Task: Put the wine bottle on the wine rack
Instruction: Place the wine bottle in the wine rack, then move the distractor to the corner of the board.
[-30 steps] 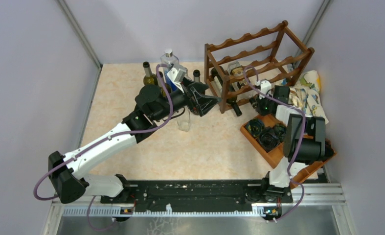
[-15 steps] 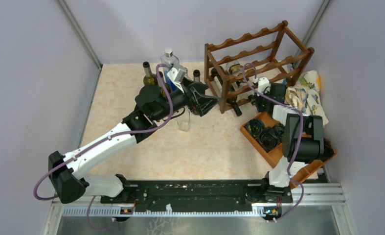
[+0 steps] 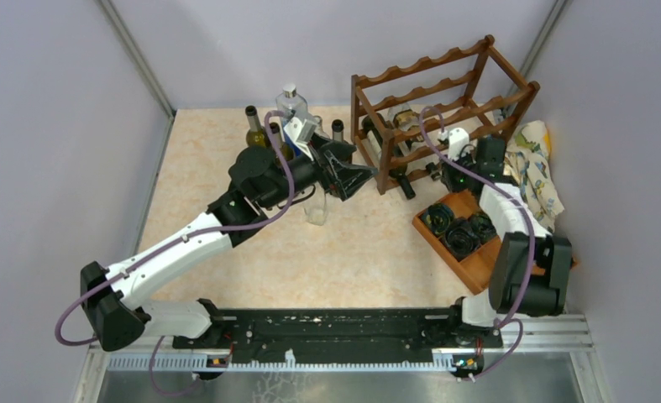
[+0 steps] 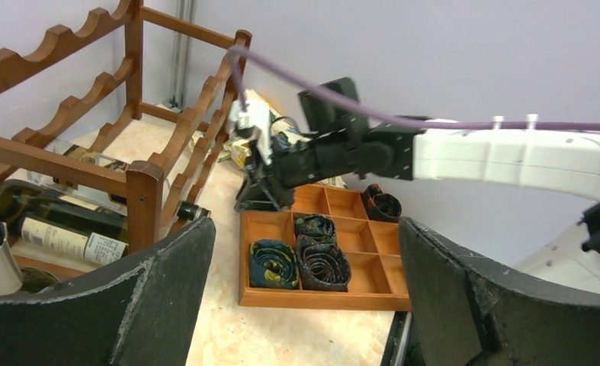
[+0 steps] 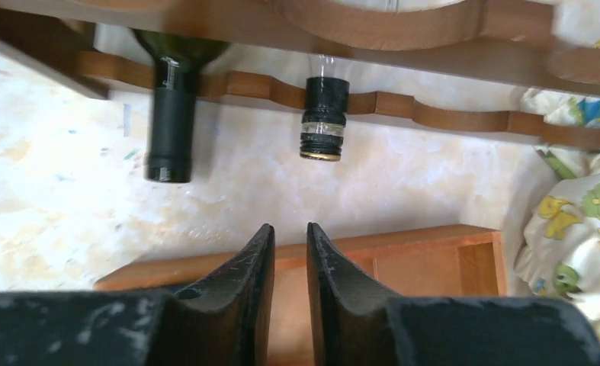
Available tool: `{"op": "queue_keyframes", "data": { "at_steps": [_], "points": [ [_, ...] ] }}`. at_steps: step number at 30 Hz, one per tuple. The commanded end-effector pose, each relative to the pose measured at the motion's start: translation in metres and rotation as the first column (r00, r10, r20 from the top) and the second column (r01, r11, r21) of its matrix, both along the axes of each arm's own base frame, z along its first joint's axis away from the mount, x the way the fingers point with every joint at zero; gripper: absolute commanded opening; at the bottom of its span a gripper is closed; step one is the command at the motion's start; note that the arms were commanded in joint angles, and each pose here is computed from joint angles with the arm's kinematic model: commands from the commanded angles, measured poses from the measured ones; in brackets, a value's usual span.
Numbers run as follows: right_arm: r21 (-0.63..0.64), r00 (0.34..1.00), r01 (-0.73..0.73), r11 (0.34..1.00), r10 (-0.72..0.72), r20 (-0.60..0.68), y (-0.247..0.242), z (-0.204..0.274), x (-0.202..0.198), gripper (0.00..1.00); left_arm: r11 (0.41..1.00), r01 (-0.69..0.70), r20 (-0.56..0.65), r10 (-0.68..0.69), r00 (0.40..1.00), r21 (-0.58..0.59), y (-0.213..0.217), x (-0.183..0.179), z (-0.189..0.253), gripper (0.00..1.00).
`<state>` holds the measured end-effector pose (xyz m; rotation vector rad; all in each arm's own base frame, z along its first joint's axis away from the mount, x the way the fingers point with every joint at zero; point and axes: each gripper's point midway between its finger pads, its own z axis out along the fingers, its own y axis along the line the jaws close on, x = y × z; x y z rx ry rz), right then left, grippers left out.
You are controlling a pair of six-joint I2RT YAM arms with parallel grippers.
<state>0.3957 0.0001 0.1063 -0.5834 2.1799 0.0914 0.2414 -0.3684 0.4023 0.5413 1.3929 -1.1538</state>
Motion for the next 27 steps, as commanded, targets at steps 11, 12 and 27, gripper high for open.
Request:
{"op": "queue_keyframes", "data": {
  "at_steps": [11, 12, 27],
  "points": [
    [0.137, 0.92, -0.379, 0.915, 0.389, -0.05, 0.045, 0.096, -0.149, 0.69, 0.995, -0.001, 0.142, 0.015, 0.99, -0.099, 0.037, -0.019, 0.047, 0.99],
    [0.134, 0.916, -0.39, 0.911, 0.399, -0.049, 0.047, 0.094, -0.155, 0.7, 0.995, 0.003, 0.146, 0.012, 0.989, -0.099, 0.039, -0.02, 0.048, 0.99],
    [0.32, 0.918, -0.379, 0.868, 0.398, 0.006, 0.059, 0.115, -0.141, 0.74, 0.97, -0.048, 0.113, 0.077, 0.991, -0.24, 0.069, -0.01, 0.166, 0.99]
  ]
}}
